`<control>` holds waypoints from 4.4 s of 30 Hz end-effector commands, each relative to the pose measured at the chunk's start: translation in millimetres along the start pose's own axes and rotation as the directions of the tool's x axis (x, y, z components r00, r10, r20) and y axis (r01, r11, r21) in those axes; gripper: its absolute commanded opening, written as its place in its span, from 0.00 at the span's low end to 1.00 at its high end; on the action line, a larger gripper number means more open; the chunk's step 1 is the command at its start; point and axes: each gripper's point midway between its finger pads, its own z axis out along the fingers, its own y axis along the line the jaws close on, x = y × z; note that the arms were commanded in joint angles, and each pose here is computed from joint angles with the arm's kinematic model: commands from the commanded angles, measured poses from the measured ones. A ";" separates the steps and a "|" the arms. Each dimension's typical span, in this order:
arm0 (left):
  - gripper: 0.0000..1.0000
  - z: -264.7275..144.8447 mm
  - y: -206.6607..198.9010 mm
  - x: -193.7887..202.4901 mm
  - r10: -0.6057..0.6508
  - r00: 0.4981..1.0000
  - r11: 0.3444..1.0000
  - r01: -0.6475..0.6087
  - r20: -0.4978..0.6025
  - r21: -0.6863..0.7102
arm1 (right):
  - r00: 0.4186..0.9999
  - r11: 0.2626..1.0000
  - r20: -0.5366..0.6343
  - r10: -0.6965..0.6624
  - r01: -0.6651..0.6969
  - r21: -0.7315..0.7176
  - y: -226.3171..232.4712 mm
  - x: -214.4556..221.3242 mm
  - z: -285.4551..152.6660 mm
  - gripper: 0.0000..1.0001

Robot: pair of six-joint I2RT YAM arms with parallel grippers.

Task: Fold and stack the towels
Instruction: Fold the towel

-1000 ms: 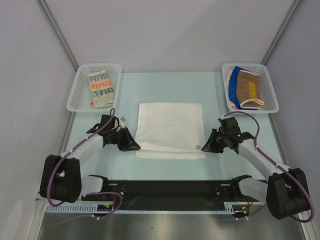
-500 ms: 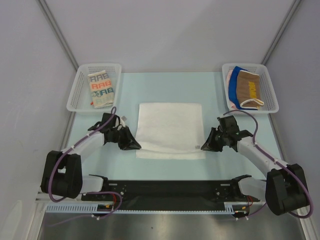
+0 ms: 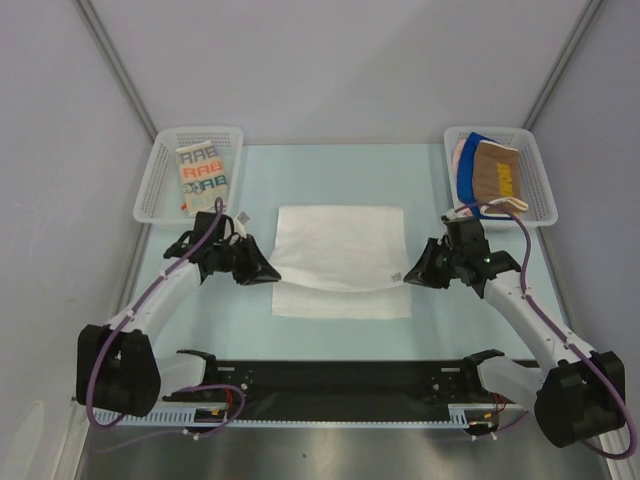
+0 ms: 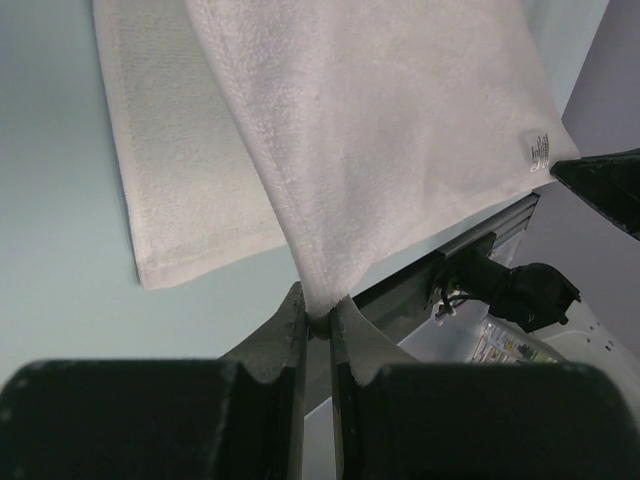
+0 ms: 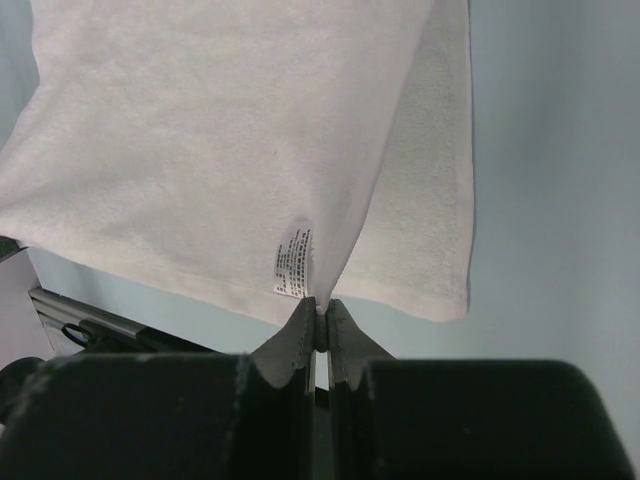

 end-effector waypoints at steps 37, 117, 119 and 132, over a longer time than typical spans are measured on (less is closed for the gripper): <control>0.01 23.6 37.1 33.2 -0.055 0.997 0.998 0.053 -0.056 -0.023 | 0.998 0.999 -0.065 0.026 -0.024 0.031 -30.4 43.8 14.6 0.00; 0.02 12.2 27.3 31.8 -0.031 0.999 0.999 0.030 -0.027 -0.031 | 0.999 1.000 -0.039 -0.007 0.007 0.006 -16.5 39.8 -2.6 0.00; 0.02 15.9 33.2 36.2 -0.043 0.998 0.998 0.041 -0.038 -0.038 | 0.998 1.000 -0.064 0.008 -0.007 0.020 -25.0 50.4 4.0 0.00; 0.08 36.4 63.1 54.4 -0.112 0.990 0.991 0.105 -0.084 -0.087 | 0.990 0.997 -0.135 0.045 -0.037 0.061 -53.3 81.9 30.6 0.06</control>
